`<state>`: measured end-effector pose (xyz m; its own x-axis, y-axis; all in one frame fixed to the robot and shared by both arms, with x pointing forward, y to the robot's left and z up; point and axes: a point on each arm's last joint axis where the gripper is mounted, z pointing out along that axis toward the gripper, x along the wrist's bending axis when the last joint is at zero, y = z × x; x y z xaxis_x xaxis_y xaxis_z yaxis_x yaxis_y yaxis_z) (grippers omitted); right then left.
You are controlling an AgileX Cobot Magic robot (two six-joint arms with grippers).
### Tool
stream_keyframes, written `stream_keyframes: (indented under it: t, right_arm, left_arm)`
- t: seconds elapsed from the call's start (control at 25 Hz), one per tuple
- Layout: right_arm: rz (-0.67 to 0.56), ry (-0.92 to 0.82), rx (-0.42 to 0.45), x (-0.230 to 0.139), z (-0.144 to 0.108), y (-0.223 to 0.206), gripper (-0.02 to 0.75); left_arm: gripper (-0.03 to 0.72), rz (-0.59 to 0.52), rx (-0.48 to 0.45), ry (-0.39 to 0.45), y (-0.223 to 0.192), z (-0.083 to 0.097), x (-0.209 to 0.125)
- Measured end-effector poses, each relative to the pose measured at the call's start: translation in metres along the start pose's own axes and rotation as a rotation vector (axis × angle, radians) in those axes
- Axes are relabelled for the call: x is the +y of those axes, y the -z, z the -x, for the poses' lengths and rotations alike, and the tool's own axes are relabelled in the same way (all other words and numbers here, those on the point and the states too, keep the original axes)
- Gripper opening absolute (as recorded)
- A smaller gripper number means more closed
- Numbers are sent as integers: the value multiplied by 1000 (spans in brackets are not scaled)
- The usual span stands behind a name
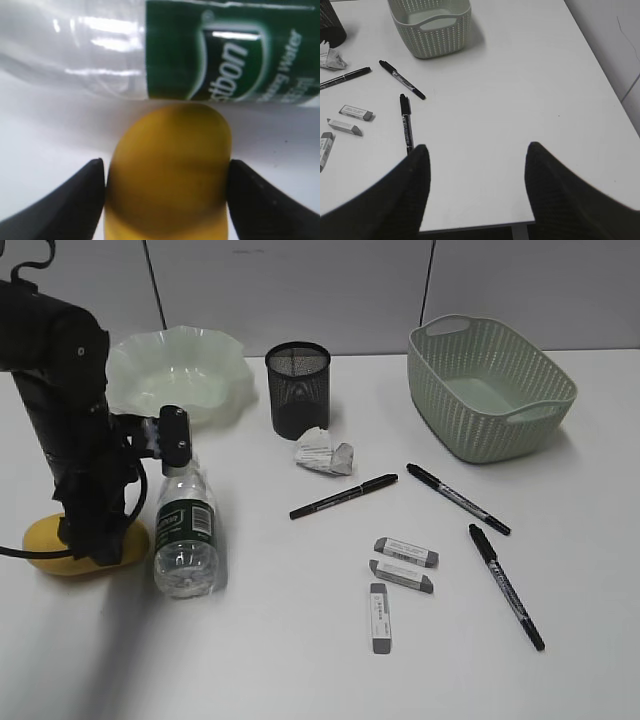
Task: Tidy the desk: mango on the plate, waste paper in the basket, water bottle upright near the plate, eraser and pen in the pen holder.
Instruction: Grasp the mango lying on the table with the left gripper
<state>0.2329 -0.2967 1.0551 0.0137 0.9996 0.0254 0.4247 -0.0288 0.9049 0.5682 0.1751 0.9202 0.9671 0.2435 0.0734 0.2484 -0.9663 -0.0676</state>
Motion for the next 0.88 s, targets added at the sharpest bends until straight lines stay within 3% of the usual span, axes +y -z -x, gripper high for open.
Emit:
stream_keyframes:
  t: [0.6,0.88]
  right_arm:
    - [0,0,0,0,0,0,477]
    - [0,0,0,0,0,0,477]
  left_arm:
    - [544,3,-3,73,9,0,-7]
    - [544,130,168,223,84,-19,-47]
